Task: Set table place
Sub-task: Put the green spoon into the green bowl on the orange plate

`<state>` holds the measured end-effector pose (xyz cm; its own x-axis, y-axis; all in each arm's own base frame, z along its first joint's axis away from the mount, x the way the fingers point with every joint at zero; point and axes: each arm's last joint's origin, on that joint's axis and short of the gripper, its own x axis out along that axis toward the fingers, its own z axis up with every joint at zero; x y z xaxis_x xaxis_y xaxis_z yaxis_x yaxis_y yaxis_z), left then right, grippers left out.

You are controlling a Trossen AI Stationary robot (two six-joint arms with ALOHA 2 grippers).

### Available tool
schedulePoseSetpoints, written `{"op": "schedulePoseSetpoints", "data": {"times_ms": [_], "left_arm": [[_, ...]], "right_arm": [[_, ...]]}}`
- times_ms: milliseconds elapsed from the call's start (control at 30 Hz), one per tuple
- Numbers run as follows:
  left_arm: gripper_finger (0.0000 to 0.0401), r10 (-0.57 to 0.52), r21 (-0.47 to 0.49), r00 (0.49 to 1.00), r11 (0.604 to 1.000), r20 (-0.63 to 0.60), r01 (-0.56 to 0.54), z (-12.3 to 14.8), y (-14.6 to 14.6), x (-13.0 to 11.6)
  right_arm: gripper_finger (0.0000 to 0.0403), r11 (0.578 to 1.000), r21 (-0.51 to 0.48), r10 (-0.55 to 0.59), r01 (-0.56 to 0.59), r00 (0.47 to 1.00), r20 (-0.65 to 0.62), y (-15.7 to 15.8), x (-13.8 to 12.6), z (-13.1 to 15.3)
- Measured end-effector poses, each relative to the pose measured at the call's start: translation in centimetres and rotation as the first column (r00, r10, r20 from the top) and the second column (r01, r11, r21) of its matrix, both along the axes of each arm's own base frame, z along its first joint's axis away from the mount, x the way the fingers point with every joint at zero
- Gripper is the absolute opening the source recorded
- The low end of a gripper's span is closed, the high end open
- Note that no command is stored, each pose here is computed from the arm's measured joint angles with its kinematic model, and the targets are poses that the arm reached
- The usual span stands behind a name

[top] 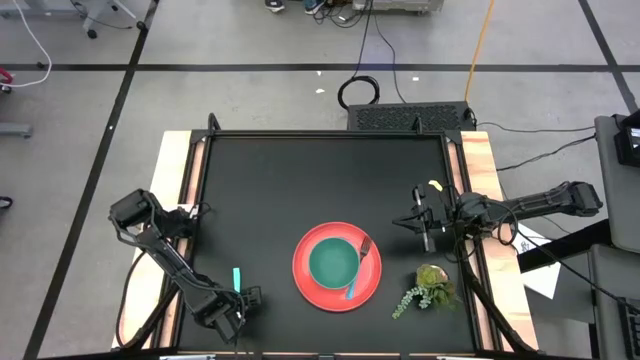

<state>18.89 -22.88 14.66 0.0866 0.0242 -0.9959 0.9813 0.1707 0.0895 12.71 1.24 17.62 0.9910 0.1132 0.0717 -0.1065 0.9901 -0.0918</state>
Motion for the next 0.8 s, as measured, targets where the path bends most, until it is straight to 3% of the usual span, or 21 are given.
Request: {"op": "schedulePoseSetpoints", "data": {"times_ms": [367,800], "left_arm": [[0.017,-0.002,-0.006,1.0,1.0,-0.005,0.002,-0.05,-0.04,-0.04],[0.0119,-0.001,-0.014,1.0,1.0,-0.004,0.001,-0.1,-0.09,-0.02]], "right_arm": [[0.0,1.0,0.0,0.0,0.0,1.0,0.0,0.0,0.0,0.0],[0.0,1.0,0.0,-0.001,0.001,1.0,0.0,0.0,0.0,-0.01]]}}
